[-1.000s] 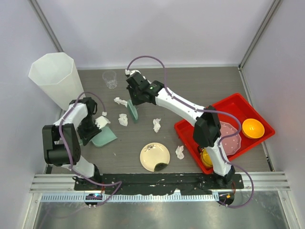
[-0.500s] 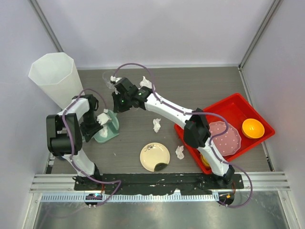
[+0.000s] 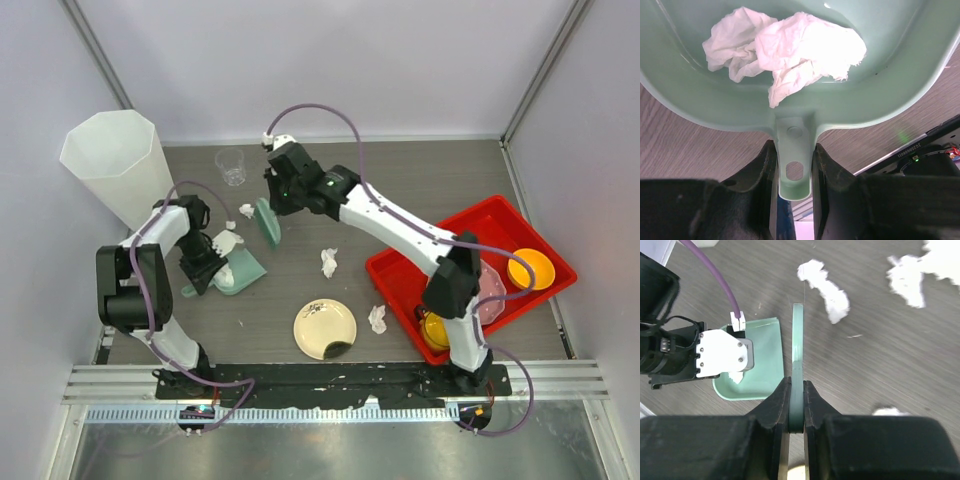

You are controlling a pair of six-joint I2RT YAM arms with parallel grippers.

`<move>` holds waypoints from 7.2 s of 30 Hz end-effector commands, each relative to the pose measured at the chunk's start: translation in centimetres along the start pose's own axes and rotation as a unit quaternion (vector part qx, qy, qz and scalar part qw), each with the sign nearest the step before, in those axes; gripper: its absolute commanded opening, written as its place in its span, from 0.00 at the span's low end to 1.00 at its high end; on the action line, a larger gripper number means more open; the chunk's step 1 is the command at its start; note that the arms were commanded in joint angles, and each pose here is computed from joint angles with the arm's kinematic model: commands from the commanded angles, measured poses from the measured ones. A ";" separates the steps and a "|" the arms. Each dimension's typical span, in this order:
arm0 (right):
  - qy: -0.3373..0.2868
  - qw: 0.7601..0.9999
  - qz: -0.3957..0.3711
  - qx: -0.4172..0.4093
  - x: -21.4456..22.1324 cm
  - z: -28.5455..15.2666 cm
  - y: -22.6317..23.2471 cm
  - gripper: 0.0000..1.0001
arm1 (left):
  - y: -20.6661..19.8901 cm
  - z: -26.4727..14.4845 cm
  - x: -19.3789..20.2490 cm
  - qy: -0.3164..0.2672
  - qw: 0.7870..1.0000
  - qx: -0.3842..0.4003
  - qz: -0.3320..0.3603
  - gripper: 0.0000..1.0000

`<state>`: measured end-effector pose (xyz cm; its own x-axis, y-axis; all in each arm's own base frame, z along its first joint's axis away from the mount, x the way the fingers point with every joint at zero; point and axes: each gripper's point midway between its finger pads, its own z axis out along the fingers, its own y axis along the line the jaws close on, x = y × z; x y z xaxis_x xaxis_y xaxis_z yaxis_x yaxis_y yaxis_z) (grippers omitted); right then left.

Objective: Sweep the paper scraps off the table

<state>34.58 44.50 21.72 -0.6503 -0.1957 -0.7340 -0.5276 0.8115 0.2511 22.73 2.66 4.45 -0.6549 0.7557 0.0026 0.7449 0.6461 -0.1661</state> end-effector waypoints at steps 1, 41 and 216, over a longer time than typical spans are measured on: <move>-0.073 0.994 -0.024 0.079 -4.2 -8.1 -4.0 0.01 | -1.2 -1.2 -2.7 -0.032 0.999 -0.013 0.028 0.00; -0.051 0.968 0.199 -0.145 2.6 -2.3 0.1 0.01 | -4.4 1.1 -7.3 0.046 0.989 -0.058 0.128 0.00; 0.062 0.982 -0.128 0.127 7.9 -7.8 -6.9 0.01 | 4.1 -3.3 2.9 -0.025 0.978 -0.196 -0.067 0.00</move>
<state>26.31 29.59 17.81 -0.6643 -0.4248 -0.6150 -0.4637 0.8796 -0.1067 23.99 7.66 7.50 -0.7707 0.6342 -0.0620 0.6093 0.7620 0.2194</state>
